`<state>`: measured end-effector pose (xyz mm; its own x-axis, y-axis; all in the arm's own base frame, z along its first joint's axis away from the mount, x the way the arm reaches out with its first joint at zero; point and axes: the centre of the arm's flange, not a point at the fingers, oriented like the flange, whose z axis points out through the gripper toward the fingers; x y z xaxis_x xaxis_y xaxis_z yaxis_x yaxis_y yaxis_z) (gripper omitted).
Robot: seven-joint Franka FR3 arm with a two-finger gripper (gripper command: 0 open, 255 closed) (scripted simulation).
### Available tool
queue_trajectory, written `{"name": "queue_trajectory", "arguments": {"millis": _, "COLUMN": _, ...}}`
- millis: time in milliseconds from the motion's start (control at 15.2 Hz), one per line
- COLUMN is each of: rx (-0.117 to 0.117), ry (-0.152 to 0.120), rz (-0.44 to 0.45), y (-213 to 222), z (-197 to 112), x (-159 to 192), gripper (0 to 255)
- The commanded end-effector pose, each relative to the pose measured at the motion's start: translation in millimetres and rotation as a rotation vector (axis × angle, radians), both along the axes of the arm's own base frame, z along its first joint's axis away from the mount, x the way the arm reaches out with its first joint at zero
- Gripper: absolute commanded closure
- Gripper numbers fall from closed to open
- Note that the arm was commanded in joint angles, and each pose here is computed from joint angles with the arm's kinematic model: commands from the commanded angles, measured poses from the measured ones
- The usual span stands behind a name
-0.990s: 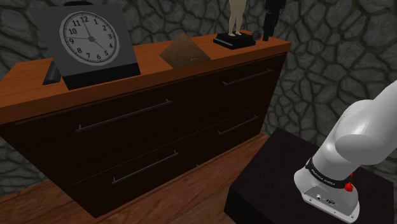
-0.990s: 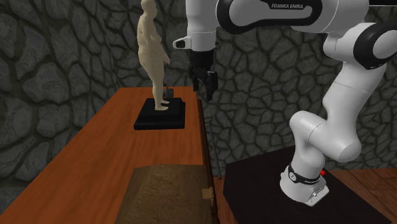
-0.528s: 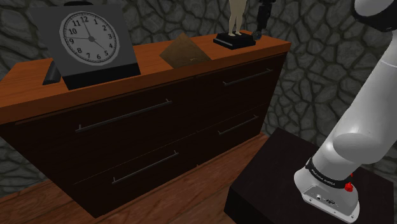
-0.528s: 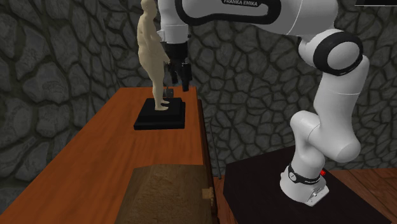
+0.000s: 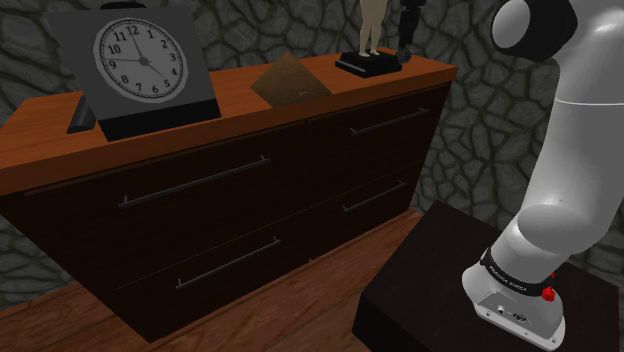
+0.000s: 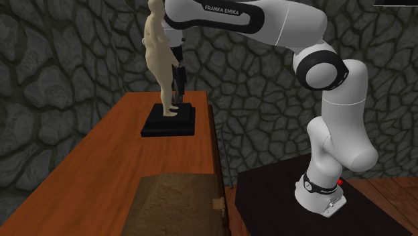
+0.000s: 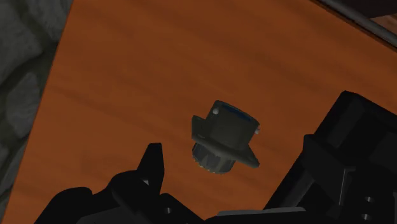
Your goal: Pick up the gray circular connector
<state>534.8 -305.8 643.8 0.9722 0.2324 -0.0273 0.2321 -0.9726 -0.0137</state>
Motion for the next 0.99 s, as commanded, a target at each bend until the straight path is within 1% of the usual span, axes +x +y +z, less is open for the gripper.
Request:
{"name": "queue_trajectory", "arguments": {"millis": 0, "rx": 0.000, "ry": 0.000, "rz": 0.001, "y": -1, "z": -11, "x": 0, "gripper": 0}}
{"name": "queue_trajectory", "arguments": {"millis": 132, "rx": 0.000, "ry": 0.000, "rz": 0.001, "y": -1, "z": -21, "x": 0, "gripper": 0}}
{"name": "queue_trajectory", "arguments": {"millis": 264, "rx": 0.000, "ry": 0.000, "rz": 0.001, "y": -1, "z": -24, "x": 0, "gripper": 0}}
{"name": "queue_trajectory", "arguments": {"millis": 330, "rx": 0.000, "ry": 0.000, "rz": 0.001, "y": -1, "z": -25, "x": 0, "gripper": 255}}
{"name": "queue_trajectory", "arguments": {"millis": 924, "rx": 0.000, "ry": 0.000, "rz": 0.001, "y": -1, "z": -24, "x": 0, "gripper": 255}}
